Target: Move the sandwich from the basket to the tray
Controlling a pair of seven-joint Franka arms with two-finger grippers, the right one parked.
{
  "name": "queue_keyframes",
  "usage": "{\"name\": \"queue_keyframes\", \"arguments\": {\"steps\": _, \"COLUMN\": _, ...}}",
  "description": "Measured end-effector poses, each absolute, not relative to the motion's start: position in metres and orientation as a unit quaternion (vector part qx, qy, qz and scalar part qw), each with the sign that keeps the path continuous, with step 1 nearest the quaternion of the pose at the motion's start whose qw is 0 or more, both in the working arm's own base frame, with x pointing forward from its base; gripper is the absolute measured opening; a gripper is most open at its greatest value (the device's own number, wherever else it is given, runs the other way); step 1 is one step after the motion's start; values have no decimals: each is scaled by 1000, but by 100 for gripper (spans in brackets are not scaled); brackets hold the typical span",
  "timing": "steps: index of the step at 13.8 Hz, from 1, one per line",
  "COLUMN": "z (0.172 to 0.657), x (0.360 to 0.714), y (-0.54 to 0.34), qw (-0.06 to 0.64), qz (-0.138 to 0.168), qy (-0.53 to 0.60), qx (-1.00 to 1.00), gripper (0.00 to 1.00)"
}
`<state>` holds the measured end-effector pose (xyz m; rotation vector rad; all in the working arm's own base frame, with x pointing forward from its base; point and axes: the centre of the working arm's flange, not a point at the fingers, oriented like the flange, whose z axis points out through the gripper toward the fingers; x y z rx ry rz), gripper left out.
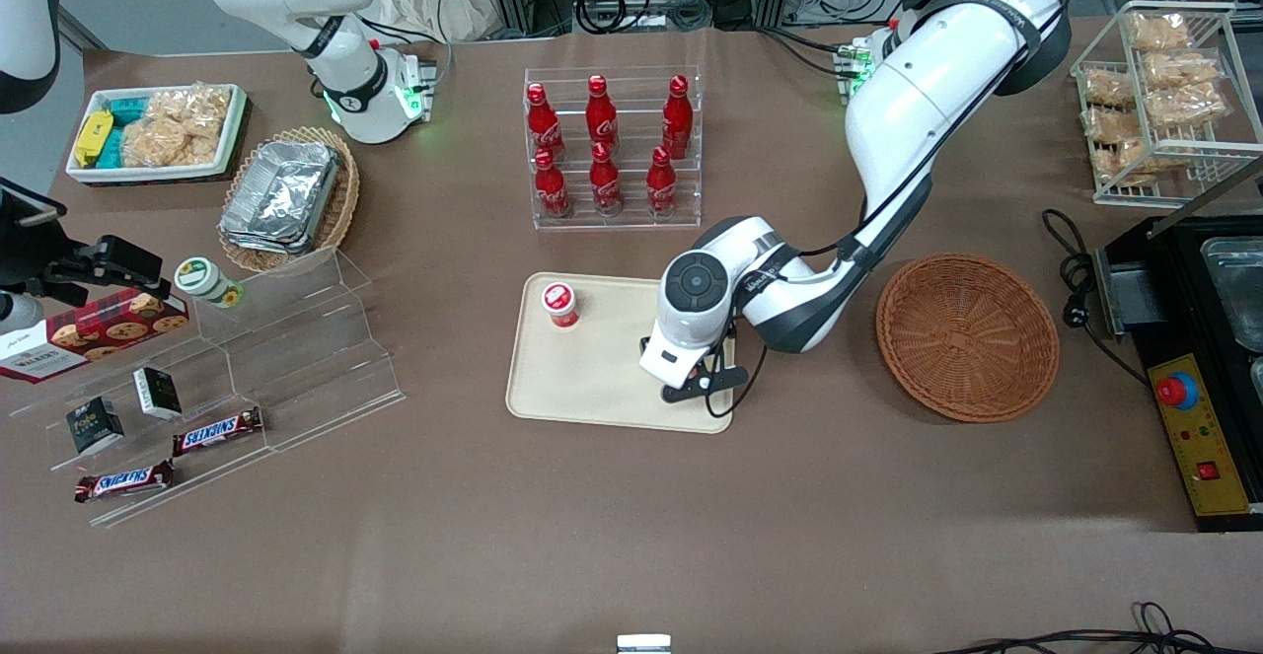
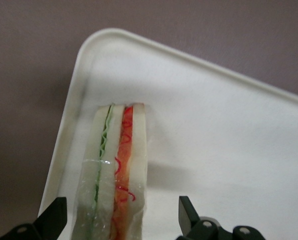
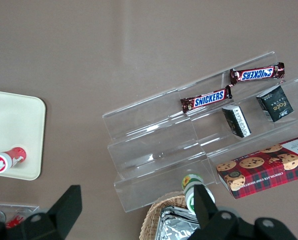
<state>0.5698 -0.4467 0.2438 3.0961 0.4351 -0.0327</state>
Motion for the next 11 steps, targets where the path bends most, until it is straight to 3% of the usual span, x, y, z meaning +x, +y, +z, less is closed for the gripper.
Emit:
{"name": "queue_keyframes", "arguments": {"steps": 5, "z": 370, "x": 586, "y": -418, "qw": -7, "qz": 54, "qy": 209, "qx": 976, "gripper": 100}}
{"name": "queue_keyframes", "arguments": {"steps": 11, "z": 459, "x": 598, "y": -359, "qw": -22, "qz": 86, "qy": 280, "qx": 956, "gripper": 100}}
